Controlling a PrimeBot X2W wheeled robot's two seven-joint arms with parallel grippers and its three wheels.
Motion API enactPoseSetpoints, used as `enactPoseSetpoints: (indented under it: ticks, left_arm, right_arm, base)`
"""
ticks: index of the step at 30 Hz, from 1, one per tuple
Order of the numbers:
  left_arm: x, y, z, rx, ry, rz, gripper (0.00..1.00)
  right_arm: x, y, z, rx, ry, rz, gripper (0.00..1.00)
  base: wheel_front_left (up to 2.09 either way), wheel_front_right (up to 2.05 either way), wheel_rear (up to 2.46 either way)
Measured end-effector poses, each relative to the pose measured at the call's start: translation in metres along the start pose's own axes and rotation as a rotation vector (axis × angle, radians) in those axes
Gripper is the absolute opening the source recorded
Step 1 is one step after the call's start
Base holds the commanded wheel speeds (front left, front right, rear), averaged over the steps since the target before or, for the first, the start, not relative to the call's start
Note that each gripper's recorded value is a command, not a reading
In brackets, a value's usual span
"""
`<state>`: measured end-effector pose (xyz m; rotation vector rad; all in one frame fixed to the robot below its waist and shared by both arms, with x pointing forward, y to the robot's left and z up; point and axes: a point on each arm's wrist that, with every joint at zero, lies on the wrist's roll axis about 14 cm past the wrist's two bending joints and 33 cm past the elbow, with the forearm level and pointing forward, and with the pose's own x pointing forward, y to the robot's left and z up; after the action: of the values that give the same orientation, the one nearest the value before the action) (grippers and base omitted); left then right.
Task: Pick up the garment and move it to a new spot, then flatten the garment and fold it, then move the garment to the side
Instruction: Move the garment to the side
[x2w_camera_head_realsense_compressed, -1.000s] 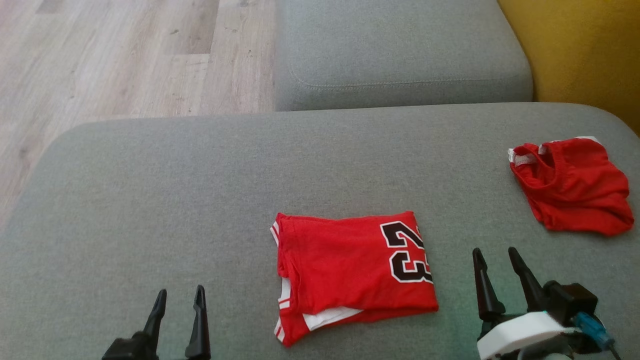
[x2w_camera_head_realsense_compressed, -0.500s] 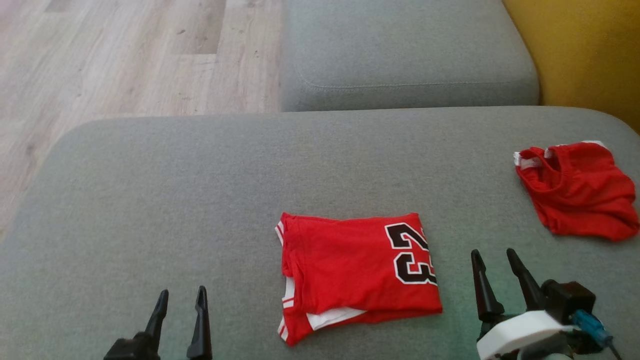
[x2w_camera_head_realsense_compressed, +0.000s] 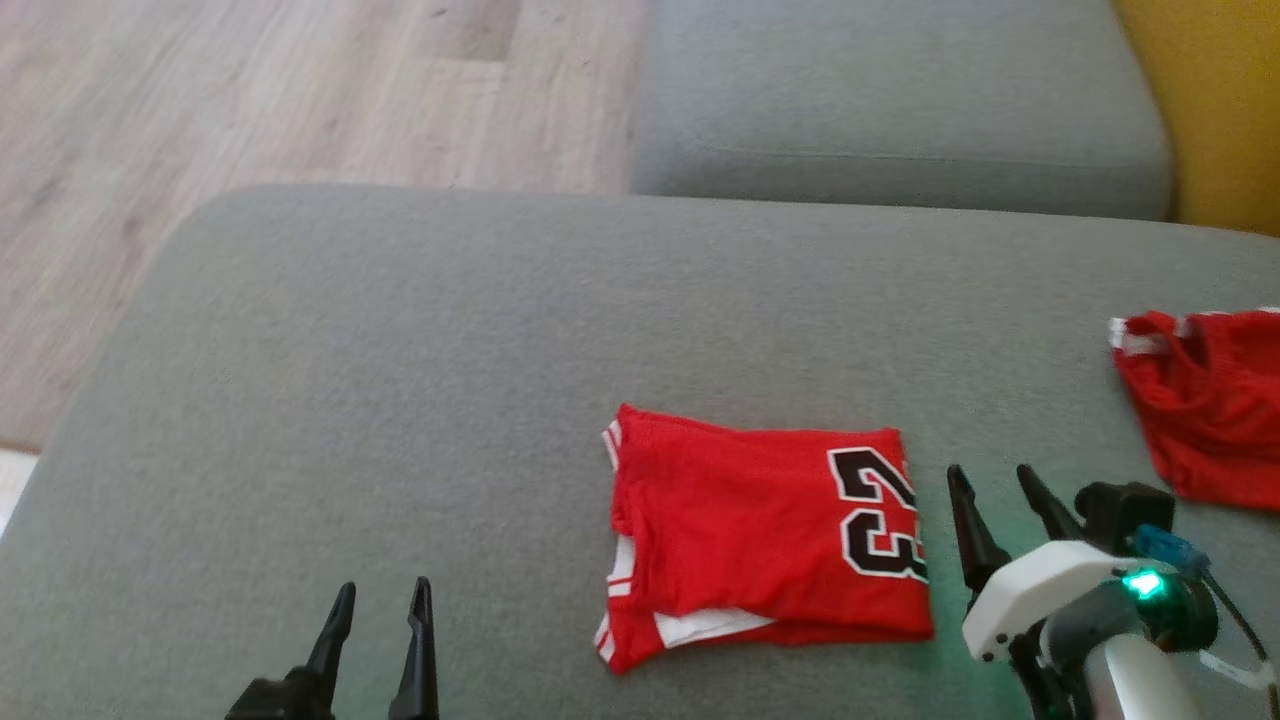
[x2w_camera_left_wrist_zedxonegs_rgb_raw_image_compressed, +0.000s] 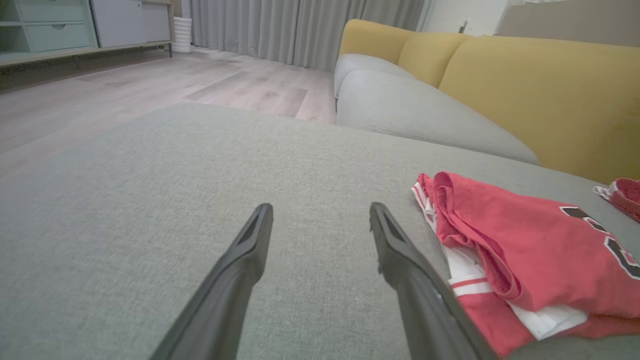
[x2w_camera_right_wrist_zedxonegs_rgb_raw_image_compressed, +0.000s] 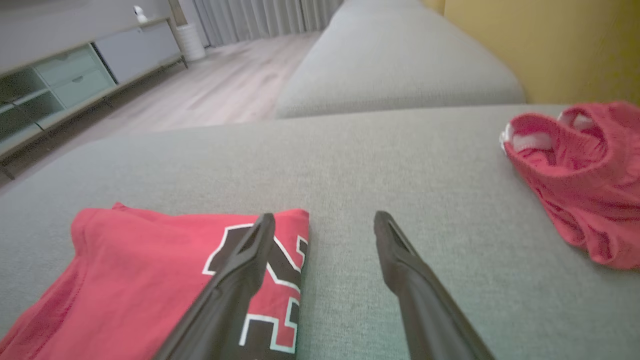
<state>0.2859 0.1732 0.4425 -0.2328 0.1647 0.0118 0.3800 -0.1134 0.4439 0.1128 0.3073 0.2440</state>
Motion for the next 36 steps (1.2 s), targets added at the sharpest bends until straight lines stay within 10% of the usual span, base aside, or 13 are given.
enactPoseSetpoints:
  ticks: [15,16,20,36]
  left_arm:
    - [-0.007,0.034,-0.01,-0.02,0.041,0.133,1.0]
    - [-0.007,0.035,-0.011,-0.02,0.043,0.138,1.0]
    - [-0.003,0.035,-0.01,-0.014,0.045,0.136,1.0]
    - [0.063,-0.049,-0.011,0.042,0.07,-0.174,1.0]
  right_arm:
    - [0.035,0.03,-0.079,0.001,0.329,0.093,1.0]
    - [0.037,0.032,-0.078,-0.002,0.33,0.099,0.61]
    - [0.042,0.035,-0.076,-0.005,0.328,0.112,0.0]
    - [0.018,-0.085,0.003,0.036,0.059,-0.222,0.0]
  base:
    - [0.0,0.0,0.0]
    - [0.0,0.0,0.0]
    - [0.0,0.0,0.0]
    - [0.0,0.0,0.0]
